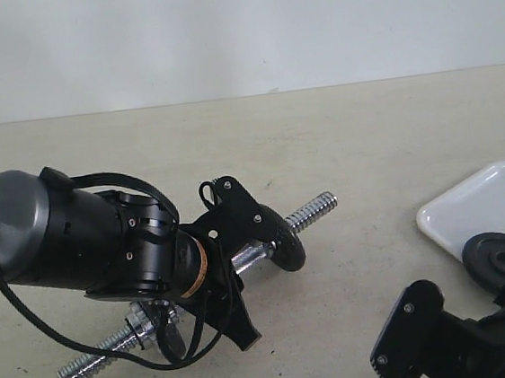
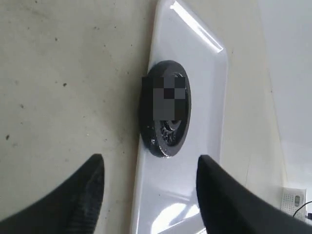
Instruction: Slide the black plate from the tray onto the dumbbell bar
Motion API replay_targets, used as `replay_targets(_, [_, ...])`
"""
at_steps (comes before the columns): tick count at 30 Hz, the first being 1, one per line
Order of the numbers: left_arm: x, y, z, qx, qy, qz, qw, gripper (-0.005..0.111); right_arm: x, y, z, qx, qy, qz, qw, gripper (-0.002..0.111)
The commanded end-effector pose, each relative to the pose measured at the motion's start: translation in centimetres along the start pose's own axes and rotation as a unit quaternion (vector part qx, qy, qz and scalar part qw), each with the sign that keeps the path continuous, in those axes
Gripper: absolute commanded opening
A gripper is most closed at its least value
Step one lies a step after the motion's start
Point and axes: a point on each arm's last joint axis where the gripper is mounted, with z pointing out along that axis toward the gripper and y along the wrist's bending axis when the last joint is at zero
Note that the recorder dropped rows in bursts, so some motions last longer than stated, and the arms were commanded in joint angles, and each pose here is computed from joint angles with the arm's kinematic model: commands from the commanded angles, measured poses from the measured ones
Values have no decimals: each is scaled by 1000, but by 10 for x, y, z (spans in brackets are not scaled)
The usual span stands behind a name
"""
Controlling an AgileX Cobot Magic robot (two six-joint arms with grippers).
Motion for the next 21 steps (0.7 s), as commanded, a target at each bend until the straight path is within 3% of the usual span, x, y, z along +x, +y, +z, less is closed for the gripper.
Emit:
replay_targets(1, [-7, 2, -7, -5, -16, 3, 1000, 4, 1, -1, 2, 2, -7, 9, 1000, 51])
replay_targets(5, [-7, 2, -7, -5, -16, 3, 1000, 4, -2, -12, 22, -1, 16, 22, 1000, 51])
replay_targets(21, [-7, 2, -7, -5, -16, 3, 1000, 4, -5, -13, 39, -58, 17, -10, 998, 51])
